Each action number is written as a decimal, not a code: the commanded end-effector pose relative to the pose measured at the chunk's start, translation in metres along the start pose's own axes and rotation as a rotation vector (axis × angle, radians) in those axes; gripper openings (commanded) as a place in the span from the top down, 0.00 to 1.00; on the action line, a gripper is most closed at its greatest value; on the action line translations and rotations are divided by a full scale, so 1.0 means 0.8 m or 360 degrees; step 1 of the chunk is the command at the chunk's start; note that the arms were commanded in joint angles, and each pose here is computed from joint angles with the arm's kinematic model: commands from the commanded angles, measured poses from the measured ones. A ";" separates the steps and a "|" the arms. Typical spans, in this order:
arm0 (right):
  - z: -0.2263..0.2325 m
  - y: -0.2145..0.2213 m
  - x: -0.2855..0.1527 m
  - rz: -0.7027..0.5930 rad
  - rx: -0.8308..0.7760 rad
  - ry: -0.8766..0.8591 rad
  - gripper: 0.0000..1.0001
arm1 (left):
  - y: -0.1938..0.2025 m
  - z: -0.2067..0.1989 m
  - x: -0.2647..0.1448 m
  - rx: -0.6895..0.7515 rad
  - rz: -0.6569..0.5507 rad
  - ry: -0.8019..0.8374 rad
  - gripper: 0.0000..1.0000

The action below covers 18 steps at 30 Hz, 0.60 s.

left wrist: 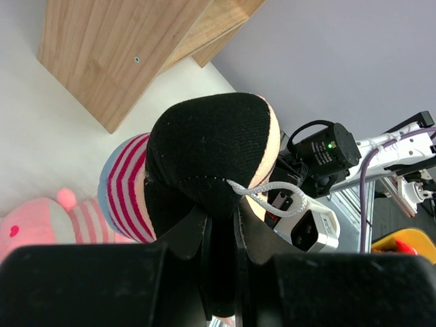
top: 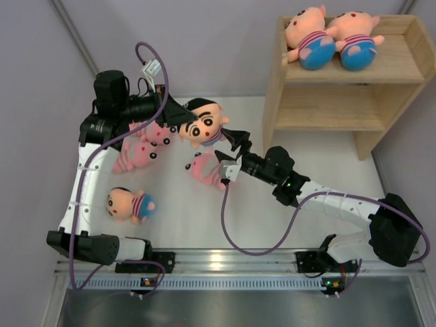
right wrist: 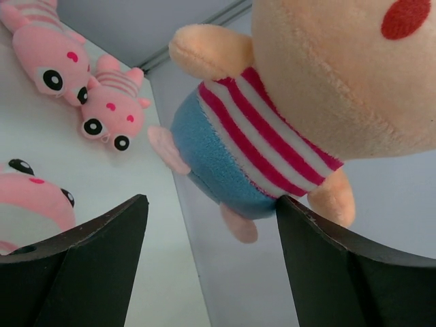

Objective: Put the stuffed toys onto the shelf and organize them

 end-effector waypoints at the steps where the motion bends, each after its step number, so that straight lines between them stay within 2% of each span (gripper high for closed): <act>1: -0.033 -0.039 0.015 -0.0176 0.0061 0.0152 0.24 | -0.009 -0.021 -0.004 0.0041 -0.0021 0.0087 1.00; 7: -0.043 -0.056 0.015 -0.0270 0.0176 0.0229 0.32 | -0.008 -0.018 -0.003 0.0045 -0.0019 0.0079 1.00; 12: -0.046 -0.080 0.017 -0.0351 0.0329 0.0158 0.46 | -0.001 -0.007 0.002 0.0015 -0.0002 0.0050 1.00; 13: -0.045 -0.084 0.018 -0.0361 0.0351 0.0137 0.50 | 0.000 -0.006 0.003 0.0009 0.0001 0.0047 1.00; 14: -0.047 -0.091 0.019 -0.0388 0.0381 0.0118 0.67 | 0.000 -0.005 0.003 0.0011 0.0000 0.0042 1.00; 17: -0.048 -0.103 0.016 -0.0415 0.0449 0.0092 0.87 | -0.001 -0.004 0.004 0.0021 -0.0003 0.0038 1.00; 18: -0.049 -0.104 0.015 -0.0416 0.0464 0.0091 0.90 | -0.002 -0.004 0.003 0.0028 -0.0005 0.0033 1.00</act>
Point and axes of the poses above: each gripper's point midway between its finger pads, its own x axis out along the fingers, its own z axis along the line the jaws close on, y = z × x, the point moved 3 cm from there along -x, back along the fingers, and after that the axes turned 7 degrees about x, right-handed, at the moved point
